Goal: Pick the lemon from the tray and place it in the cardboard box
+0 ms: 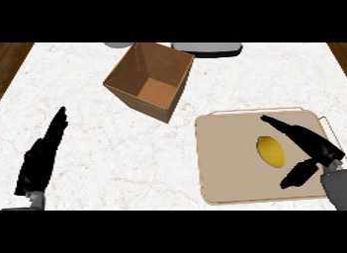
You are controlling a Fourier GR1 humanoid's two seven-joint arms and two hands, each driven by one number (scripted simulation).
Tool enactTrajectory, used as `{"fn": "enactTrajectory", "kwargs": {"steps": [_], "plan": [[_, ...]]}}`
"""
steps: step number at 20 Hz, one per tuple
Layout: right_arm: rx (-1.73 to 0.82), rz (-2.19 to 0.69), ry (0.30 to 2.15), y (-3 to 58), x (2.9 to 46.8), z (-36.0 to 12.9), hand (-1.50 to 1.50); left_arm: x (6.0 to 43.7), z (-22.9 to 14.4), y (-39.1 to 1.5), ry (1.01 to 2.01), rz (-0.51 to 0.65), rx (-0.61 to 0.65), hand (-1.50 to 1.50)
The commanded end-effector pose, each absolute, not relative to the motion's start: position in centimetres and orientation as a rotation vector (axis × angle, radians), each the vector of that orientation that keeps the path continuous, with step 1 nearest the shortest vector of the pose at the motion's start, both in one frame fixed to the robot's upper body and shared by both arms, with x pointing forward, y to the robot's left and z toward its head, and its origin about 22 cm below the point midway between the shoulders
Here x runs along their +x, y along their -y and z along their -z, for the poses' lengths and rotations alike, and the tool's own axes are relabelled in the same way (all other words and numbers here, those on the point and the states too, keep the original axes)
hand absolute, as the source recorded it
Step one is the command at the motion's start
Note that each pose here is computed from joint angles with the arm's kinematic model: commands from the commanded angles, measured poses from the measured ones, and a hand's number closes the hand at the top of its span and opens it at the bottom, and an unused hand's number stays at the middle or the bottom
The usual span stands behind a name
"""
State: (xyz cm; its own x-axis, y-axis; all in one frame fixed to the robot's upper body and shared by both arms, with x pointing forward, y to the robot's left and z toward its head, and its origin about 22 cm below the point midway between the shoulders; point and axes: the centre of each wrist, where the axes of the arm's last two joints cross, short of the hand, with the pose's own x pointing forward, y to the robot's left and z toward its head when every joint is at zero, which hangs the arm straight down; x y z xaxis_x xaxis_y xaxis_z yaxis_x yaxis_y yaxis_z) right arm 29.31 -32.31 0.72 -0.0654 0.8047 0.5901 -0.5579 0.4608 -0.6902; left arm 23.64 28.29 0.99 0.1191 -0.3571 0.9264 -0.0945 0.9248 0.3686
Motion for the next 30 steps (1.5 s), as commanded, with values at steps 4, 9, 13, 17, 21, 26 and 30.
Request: {"fn": "enactTrajectory", "kwargs": {"steps": [4, 9, 13, 17, 21, 26, 30], "plan": [[-0.249, -1.145, 1.173, 32.4, 31.6, 0.6, -1.50, 23.2, 0.8, -28.0, 1.438, 0.201, 0.371, 0.00], [-0.255, -1.192, 1.141, 30.9, 28.5, 2.6, -1.50, 24.5, -1.0, -30.1, 1.442, 0.195, 0.396, 0.00], [-0.211, -1.176, 1.136, 30.5, 29.7, 3.4, -1.50, 23.3, -1.7, -28.5, 1.437, 0.209, 0.391, 0.00], [-0.270, -1.181, 1.217, 32.5, 30.8, 2.1, 1.50, 23.0, -1.7, -28.0, 1.442, 0.185, 0.367, 0.00], [-0.462, -1.136, 1.304, 30.1, 30.4, 1.5, 1.50, 23.1, 0.2, -27.8, 1.446, 0.180, 0.389, 0.00], [-0.539, -1.204, 1.352, 31.5, 32.8, -0.1, 1.50, 24.2, -0.8, -27.0, 1.452, 0.193, 0.370, 0.00], [-0.753, -1.415, 1.316, 29.1, 37.8, -4.3, 1.50, 25.4, -1.5, -27.2, 1.474, 0.239, 0.341, 0.00]]}}
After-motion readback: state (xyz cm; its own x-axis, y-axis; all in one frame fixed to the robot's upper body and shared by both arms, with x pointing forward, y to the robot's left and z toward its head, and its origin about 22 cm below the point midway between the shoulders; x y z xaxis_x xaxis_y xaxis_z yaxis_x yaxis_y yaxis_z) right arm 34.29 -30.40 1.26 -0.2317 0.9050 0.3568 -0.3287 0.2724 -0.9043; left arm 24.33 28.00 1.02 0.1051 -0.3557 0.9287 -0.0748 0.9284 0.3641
